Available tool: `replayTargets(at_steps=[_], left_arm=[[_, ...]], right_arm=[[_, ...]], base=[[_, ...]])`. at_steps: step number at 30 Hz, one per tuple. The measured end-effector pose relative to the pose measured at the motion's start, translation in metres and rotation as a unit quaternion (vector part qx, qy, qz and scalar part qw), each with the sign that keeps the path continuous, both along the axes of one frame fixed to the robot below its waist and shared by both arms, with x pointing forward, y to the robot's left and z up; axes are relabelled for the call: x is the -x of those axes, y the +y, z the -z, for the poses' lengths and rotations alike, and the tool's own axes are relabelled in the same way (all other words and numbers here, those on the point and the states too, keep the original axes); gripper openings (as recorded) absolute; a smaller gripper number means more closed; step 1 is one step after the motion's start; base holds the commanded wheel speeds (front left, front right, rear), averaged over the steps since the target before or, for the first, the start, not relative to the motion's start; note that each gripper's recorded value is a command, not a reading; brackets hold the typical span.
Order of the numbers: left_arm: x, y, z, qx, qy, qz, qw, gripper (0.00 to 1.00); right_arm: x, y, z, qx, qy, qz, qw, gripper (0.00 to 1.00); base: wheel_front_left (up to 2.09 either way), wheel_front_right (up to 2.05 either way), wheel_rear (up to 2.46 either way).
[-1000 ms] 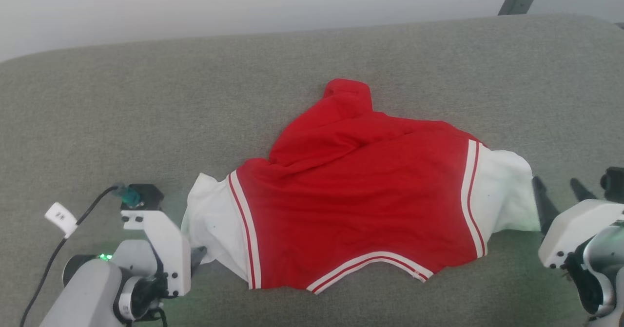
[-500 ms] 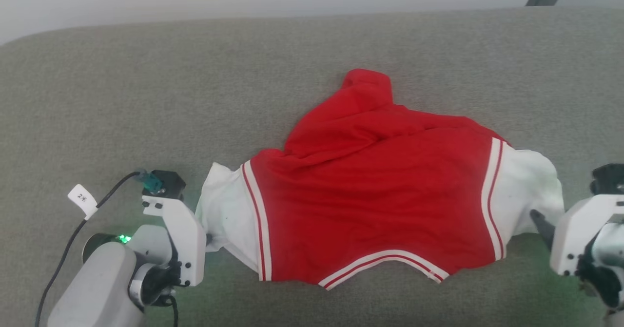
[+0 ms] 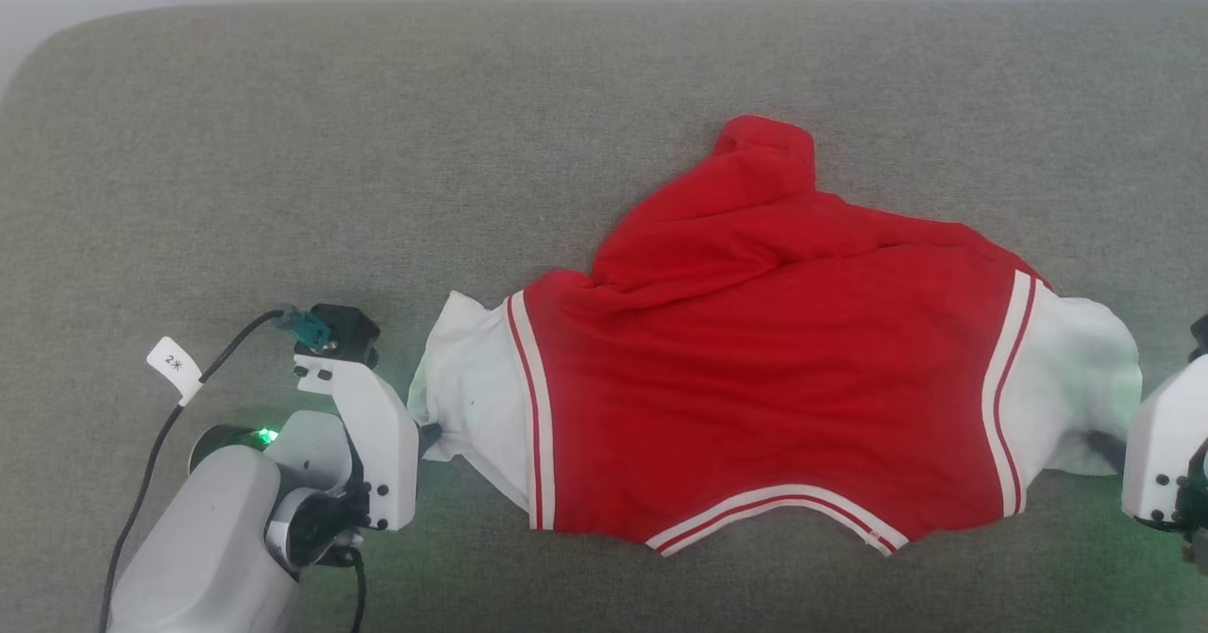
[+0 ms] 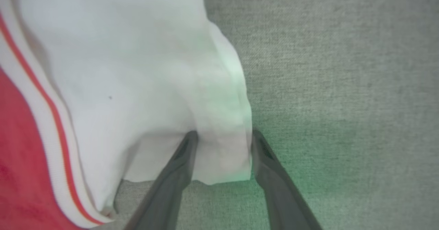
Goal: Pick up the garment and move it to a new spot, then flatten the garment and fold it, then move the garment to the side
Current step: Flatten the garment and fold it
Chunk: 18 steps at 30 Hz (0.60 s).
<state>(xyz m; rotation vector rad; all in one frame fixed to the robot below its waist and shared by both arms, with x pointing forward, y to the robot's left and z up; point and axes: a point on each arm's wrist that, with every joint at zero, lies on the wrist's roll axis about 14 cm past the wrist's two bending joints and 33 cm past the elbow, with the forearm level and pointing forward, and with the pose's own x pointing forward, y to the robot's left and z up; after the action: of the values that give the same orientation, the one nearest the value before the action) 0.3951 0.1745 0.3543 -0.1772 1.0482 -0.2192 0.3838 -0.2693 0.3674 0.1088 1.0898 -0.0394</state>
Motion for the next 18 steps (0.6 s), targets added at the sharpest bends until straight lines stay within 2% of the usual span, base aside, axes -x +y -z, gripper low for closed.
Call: replayTargets(at_steps=[6, 10, 15, 18], left_arm=[[-0.008, 0.009, -0.011, -0.001, -0.019, -0.015, 1.000, 0.00], [-0.024, 0.035, -0.043, -0.027, -0.058, -0.032, 0.997, 0.00], [-0.055, 0.044, -0.116, -0.040, -0.144, -0.027, 0.988, 0.00], [-0.069, 0.048, -0.165, -0.049, -0.195, -0.025, 0.979, 0.00]], right_arm=[[-0.010, 0.007, -0.011, -0.017, -0.020, -0.001, 1.000, 0.00], [-0.036, 0.022, -0.048, -0.043, -0.091, -0.006, 0.995, 0.00], [-0.068, 0.040, -0.121, -0.059, -0.202, -0.025, 0.977, 0.00], [-0.086, 0.052, -0.171, -0.065, -0.277, -0.035, 0.958, 0.00]], base=[[0.00, 0.00, 0.00], [0.00, 0.00, 0.00], [0.00, 0.00, 0.00], [0.00, 0.00, 0.00]])
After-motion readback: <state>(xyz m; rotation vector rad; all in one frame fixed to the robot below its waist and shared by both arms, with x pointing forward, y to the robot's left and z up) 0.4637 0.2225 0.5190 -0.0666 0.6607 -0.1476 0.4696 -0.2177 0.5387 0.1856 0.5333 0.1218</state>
